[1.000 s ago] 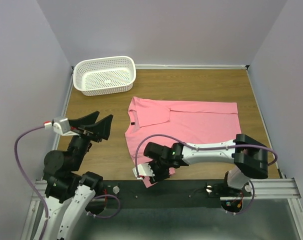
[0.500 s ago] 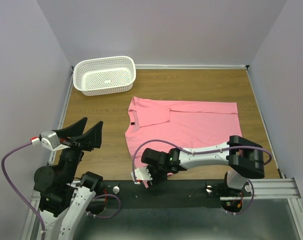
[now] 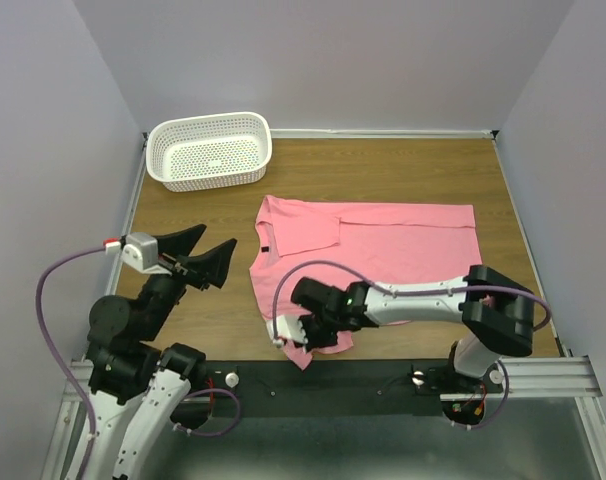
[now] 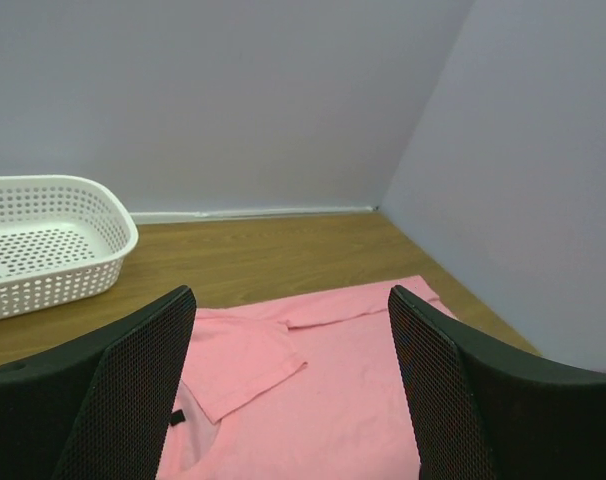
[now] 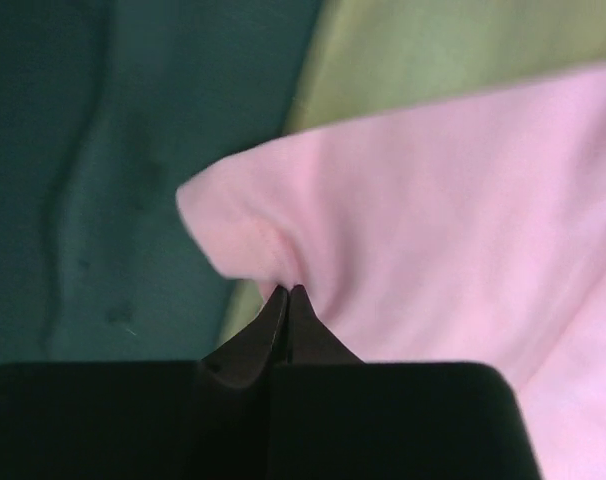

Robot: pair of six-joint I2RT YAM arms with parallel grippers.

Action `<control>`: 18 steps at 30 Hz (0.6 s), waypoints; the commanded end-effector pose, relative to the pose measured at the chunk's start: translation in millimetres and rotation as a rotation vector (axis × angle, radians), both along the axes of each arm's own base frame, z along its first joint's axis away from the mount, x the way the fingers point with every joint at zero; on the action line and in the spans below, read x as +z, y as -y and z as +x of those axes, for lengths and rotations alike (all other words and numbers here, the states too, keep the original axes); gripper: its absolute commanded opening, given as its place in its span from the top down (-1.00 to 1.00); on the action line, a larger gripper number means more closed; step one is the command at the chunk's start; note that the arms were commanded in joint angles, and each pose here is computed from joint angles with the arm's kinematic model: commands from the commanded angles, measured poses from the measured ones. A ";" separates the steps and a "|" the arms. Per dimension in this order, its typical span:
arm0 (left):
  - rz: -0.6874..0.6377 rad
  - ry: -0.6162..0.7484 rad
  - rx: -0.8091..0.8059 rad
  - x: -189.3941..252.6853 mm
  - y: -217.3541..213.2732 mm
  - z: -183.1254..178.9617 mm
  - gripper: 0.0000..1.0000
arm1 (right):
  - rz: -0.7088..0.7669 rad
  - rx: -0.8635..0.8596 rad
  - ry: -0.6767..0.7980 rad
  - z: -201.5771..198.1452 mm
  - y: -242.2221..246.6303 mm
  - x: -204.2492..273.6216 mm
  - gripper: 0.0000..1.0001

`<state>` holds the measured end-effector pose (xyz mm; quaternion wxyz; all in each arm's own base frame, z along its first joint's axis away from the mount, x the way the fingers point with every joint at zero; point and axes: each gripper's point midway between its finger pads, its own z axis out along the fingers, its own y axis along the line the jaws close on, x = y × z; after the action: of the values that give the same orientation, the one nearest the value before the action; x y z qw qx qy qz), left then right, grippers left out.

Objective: Fold and stack the t-shirts
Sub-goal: Fold the tshirt

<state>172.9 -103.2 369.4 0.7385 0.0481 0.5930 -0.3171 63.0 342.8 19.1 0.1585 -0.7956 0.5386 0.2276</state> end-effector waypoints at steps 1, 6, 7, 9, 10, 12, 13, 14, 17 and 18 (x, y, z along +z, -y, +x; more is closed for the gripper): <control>0.133 0.103 -0.189 2.9 36.5 -0.6 -0.70 | 0.107 -0.103 -0.079 30.7 3.5 32.3 0.99; 0.299 0.265 -0.317 4.5 63.5 4.0 -0.64 | 0.261 -0.136 -0.223 51.0 9.5 74.7 0.99; 0.338 0.278 -0.350 -2.3 70.5 8.8 -0.63 | 0.271 -0.145 -0.244 54.5 11.4 76.9 0.99; 0.409 0.343 -0.461 -11.6 85.4 1.2 -0.60 | 0.306 -0.165 -0.310 64.5 15.8 84.6 0.99; 0.491 0.390 -0.481 -21.4 90.5 7.5 -0.59 | 0.319 -0.175 -0.330 71.0 14.8 88.1 0.99; 0.572 0.439 -0.558 -37.0 98.9 3.0 -0.56 | 0.347 -0.200 -0.397 82.8 20.3 94.2 0.99; 0.612 0.461 -0.568 -43.9 100.5 4.3 -0.54 | 0.363 -0.204 -0.417 88.1 21.2 98.3 0.99; 0.696 0.510 -0.572 -57.6 101.9 8.1 -0.54 | 0.385 -0.198 -0.467 90.9 20.7 103.3 0.99; 0.808 0.572 -0.605 -81.8 110.5 9.0 -0.50 | 0.429 -0.229 -0.555 109.9 23.5 111.0 0.99; 0.817 0.587 -0.644 -87.8 119.2 3.0 -0.47 | 0.439 -0.245 -0.576 116.9 25.6 111.1 0.99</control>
<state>193.0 -203.7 305.3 0.6753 0.4825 0.4829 -0.2793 183.4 315.1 110.9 0.2205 -0.6073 0.6179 0.4481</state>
